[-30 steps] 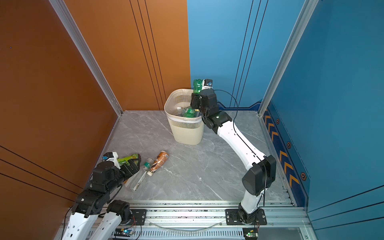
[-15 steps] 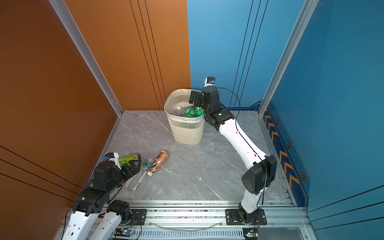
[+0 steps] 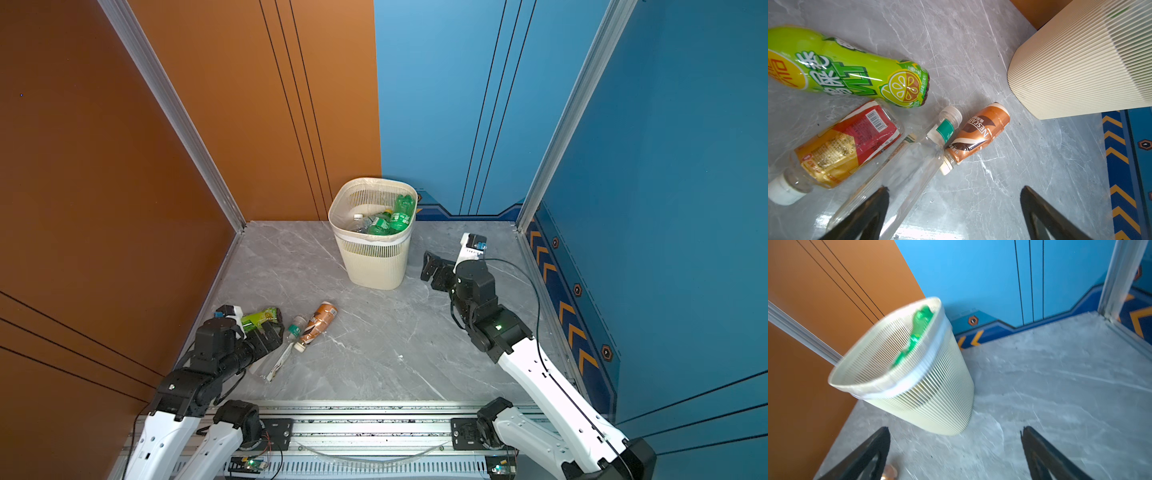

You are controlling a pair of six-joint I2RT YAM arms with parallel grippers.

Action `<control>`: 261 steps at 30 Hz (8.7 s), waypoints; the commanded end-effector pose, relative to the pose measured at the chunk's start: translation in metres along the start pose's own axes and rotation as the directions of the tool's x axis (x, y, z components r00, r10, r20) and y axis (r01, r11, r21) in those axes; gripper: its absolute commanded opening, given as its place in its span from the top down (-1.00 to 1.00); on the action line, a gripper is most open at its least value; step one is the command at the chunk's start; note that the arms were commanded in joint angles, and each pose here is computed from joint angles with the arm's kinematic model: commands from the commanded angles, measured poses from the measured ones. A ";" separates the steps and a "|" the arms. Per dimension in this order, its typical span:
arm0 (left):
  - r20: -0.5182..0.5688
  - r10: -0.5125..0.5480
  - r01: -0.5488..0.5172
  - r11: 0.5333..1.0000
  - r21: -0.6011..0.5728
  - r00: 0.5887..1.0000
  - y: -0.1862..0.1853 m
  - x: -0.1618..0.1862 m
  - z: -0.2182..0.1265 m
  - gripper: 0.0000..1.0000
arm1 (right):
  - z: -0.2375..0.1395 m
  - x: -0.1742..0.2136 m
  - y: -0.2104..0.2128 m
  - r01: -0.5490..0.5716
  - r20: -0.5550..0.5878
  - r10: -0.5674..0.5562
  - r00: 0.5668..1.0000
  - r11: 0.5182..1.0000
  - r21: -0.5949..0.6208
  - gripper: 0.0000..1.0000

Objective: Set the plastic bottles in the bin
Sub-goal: 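Withdraw the right gripper while the left gripper grasps the green-labelled clear water bottle, then lift the clear water bottle with the left gripper over the wastebasket and release it, then withdraw the left gripper to the pile while the right gripper reaches toward the Nescafe bottle, then lower the right gripper onto the brown Nescafe bottle and close on it, then lift the Nescafe bottle with the right gripper over the wastebasket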

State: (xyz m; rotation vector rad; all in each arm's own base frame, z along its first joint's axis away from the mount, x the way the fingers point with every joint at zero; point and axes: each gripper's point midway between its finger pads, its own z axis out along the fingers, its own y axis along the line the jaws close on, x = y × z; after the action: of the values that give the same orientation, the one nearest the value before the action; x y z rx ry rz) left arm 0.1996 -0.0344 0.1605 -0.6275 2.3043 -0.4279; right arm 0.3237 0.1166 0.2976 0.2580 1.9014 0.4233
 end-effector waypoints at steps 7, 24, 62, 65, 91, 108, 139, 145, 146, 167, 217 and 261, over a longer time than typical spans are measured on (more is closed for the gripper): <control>-0.107 0.138 -0.154 0.975 -0.157 0.985 0.011 0.007 0.019 -0.87 | -0.006 0.015 -0.016 -0.071 -0.046 0.072 0.996 0.997 0.026 -0.99; -0.188 0.356 -0.402 0.831 -0.384 0.915 0.032 0.017 0.036 -0.92 | -0.005 0.016 -0.019 -0.113 -0.057 0.113 0.992 0.994 0.009 -0.99; -0.368 0.113 -0.228 0.931 -0.287 0.923 0.038 0.059 0.092 -0.63 | -0.008 0.014 -0.025 -0.149 -0.039 0.149 0.988 0.989 0.010 -0.99; -0.365 0.099 -0.208 0.939 -0.274 0.926 0.037 0.061 0.092 -0.51 | -0.007 0.015 -0.025 -0.153 -0.041 0.153 0.987 0.988 0.011 -0.99; -0.087 0.203 -0.197 0.978 0.077 0.975 -0.076 -0.040 0.019 -0.11 | -0.011 0.013 -0.026 -0.160 -0.038 0.161 0.986 0.987 0.008 -0.99; 0.344 0.429 -0.531 0.793 0.300 0.835 -0.291 -0.210 -0.038 -0.11 | -0.018 0.017 -0.029 -0.166 -0.052 0.166 0.985 0.986 0.010 -0.99; 0.383 0.457 -0.578 0.755 0.311 0.803 -0.376 -0.252 0.028 -0.95 | -0.024 0.017 -0.036 -0.178 -0.067 0.179 0.982 0.984 0.020 -0.99; 0.435 0.416 -0.561 0.777 0.285 0.798 -0.339 -0.241 -0.027 -0.95 | -0.018 0.024 -0.031 -0.193 -0.097 0.193 0.976 0.981 0.011 -0.99; 0.435 0.403 -0.548 0.787 0.285 0.805 -0.324 -0.230 -0.029 -0.95 | -0.018 0.026 -0.031 -0.193 -0.106 0.193 0.975 0.981 0.015 -1.00; 0.259 0.113 -0.148 0.981 0.121 0.959 -0.046 -0.047 -0.023 -0.95 | 0.006 0.167 0.085 -0.093 -0.409 0.058 0.911 0.993 -0.067 -1.00; 0.258 0.080 -0.099 0.993 0.063 0.963 -0.013 -0.040 -0.035 -0.95 | 0.093 0.320 0.175 -0.065 -0.511 0.108 0.853 0.993 0.103 -0.03; 0.186 0.027 -0.033 0.999 0.029 0.982 0.001 -0.027 -0.020 -0.95 | 0.118 -0.116 0.170 0.390 0.080 -0.384 0.920 0.918 -0.072 0.01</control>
State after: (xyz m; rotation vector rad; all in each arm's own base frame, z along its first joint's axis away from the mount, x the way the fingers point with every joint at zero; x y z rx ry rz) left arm 0.2045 -0.0168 0.1874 -0.5795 2.1132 -0.3703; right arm 0.4667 0.2430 0.4308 -0.0828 1.7898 0.2340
